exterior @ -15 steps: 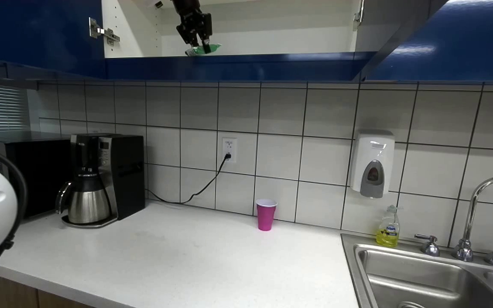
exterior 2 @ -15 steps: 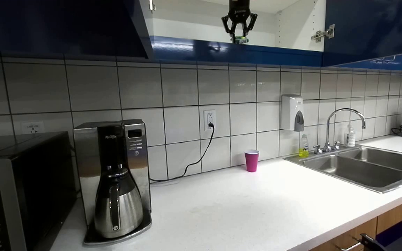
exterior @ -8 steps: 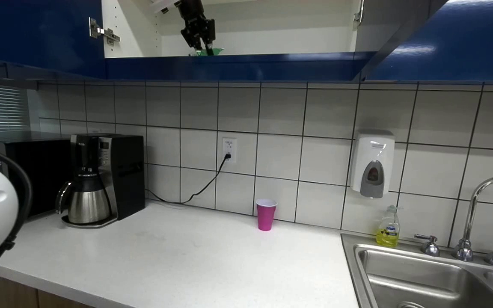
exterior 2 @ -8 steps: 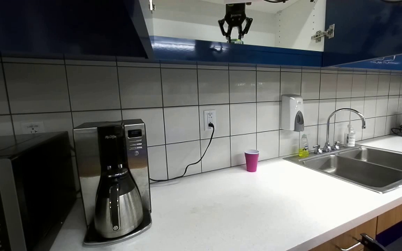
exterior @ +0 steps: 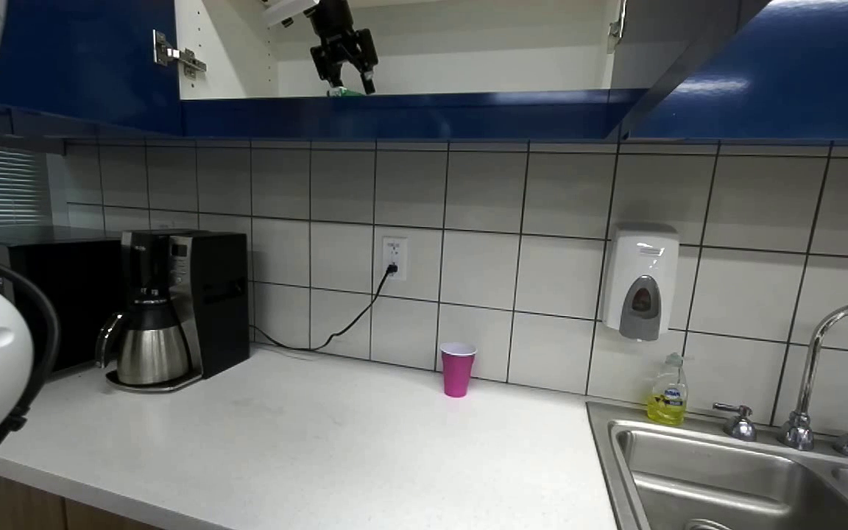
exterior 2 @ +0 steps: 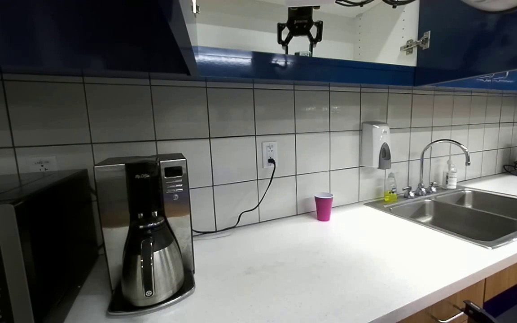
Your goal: Put the green sachet in the top cabinet
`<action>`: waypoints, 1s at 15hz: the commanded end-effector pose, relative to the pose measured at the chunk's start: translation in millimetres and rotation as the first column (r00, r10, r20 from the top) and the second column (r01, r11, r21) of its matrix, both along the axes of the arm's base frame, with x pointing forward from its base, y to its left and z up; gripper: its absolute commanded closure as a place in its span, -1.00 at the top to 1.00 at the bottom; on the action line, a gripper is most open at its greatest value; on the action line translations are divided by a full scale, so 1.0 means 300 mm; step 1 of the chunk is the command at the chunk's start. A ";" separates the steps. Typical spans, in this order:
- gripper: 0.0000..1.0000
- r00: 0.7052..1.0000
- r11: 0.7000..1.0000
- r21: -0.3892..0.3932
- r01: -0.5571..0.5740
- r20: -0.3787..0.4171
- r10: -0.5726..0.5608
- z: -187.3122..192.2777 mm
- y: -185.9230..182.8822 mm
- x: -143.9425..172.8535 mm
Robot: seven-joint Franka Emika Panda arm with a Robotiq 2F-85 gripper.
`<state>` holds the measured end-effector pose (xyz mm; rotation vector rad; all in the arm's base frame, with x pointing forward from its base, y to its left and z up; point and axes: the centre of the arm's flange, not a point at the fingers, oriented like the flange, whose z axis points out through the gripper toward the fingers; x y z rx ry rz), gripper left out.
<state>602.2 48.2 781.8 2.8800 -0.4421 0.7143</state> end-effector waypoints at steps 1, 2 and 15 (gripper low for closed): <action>1.00 1.000 1.000 0.003 0.007 0.013 -0.007 0.067 0.027 -0.050; 1.00 1.000 1.000 0.000 0.005 0.022 -0.005 0.073 0.038 -0.071; 1.00 0.996 0.999 0.013 -0.052 0.073 0.051 0.101 0.163 -0.479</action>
